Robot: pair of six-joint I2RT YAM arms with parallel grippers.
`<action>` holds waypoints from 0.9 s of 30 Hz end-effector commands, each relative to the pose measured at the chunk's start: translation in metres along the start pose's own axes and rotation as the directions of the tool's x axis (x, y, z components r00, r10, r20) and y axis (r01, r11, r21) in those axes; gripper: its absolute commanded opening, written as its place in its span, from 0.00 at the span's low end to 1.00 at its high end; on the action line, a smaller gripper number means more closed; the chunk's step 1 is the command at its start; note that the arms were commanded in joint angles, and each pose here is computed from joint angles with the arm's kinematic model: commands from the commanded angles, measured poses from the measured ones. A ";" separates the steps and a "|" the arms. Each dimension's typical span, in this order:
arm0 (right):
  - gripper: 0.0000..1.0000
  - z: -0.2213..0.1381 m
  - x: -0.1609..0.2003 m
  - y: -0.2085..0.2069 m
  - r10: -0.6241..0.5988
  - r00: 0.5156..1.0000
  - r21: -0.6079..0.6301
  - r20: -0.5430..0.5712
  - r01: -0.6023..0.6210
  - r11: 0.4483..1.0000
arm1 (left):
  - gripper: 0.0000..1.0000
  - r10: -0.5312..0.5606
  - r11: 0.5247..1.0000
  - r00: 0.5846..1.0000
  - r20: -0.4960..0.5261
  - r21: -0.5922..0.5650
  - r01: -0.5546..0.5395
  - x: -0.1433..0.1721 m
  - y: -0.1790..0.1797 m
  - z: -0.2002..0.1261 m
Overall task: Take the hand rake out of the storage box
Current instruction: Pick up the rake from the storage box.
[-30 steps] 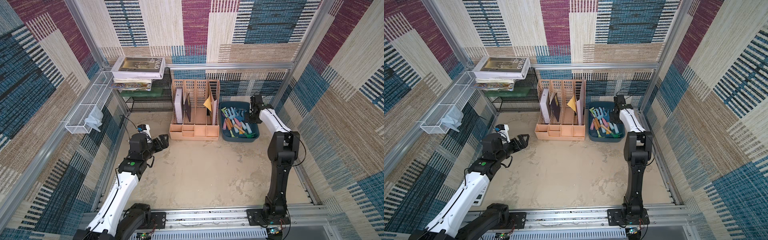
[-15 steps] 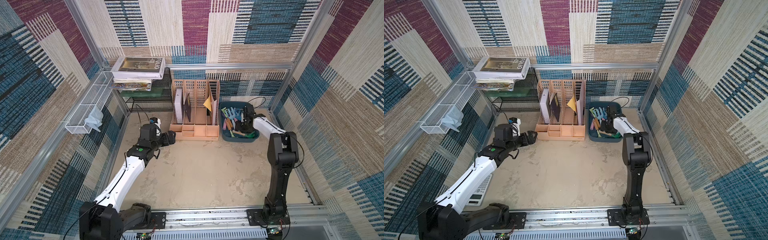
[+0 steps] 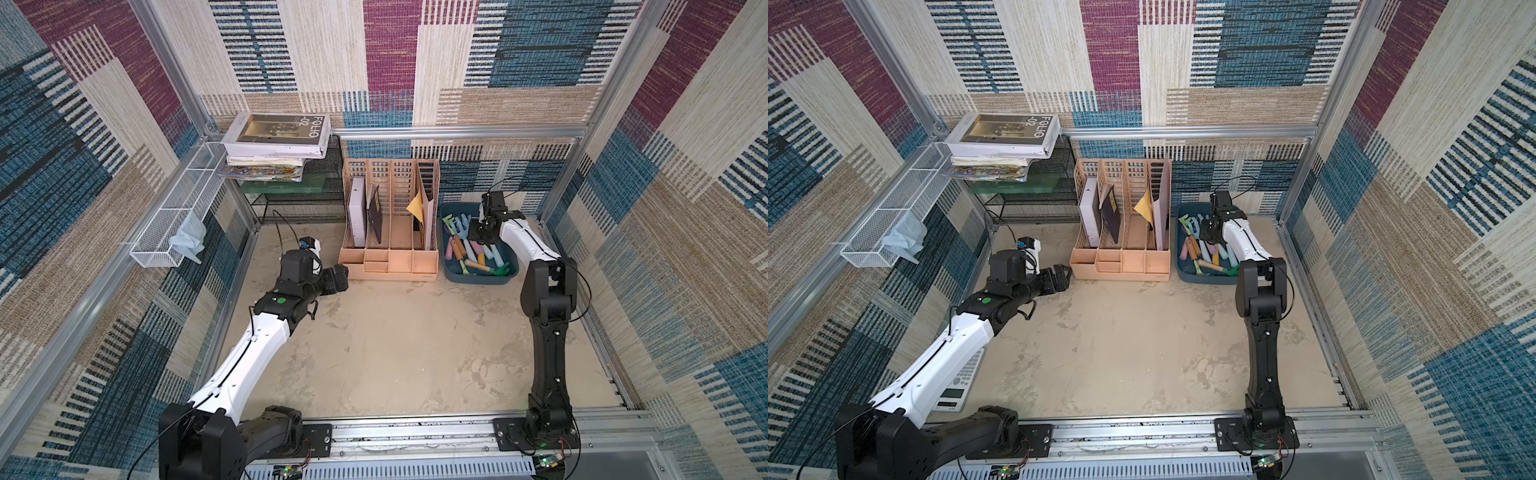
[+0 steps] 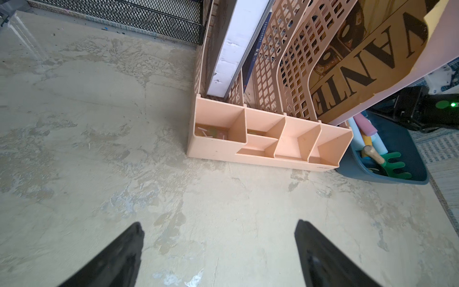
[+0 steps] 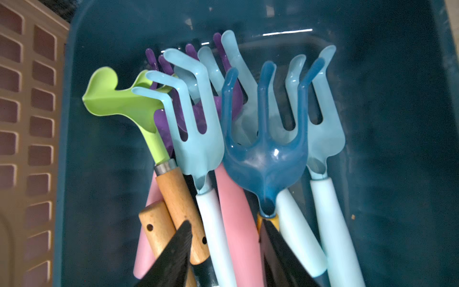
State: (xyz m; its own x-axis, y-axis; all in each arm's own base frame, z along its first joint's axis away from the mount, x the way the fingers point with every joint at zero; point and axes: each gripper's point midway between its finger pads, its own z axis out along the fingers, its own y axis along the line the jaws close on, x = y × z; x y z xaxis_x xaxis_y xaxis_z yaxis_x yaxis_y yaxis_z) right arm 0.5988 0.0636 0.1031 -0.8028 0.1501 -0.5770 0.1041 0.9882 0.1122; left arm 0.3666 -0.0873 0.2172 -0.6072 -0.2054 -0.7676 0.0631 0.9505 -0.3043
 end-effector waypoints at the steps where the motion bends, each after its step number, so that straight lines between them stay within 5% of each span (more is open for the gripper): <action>1: 0.45 0.003 0.018 0.017 -0.022 0.998 -0.042 -0.065 0.019 0.999 | 0.96 0.015 1.000 1.000 0.009 -0.019 -0.015 -0.003 0.003 0.000; 16: 0.39 0.038 0.052 0.046 -0.068 0.990 -0.120 -0.128 0.052 0.991 | 0.96 0.010 0.999 1.000 -0.029 -0.043 -0.011 0.003 0.008 0.010; 27: 0.31 0.027 0.064 0.061 -0.101 0.984 -0.135 -0.150 0.080 0.988 | 0.96 0.008 0.999 0.999 -0.045 -0.051 -0.010 0.005 0.009 0.015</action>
State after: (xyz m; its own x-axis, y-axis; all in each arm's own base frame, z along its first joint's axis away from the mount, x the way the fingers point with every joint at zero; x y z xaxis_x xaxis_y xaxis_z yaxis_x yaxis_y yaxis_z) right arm 0.5838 0.1348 0.0559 -0.8636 0.0567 -0.5010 -0.0504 0.9790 0.1975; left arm 0.3740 -0.0850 0.2015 -0.6465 -0.1968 -0.7370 0.0298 0.9589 -0.2822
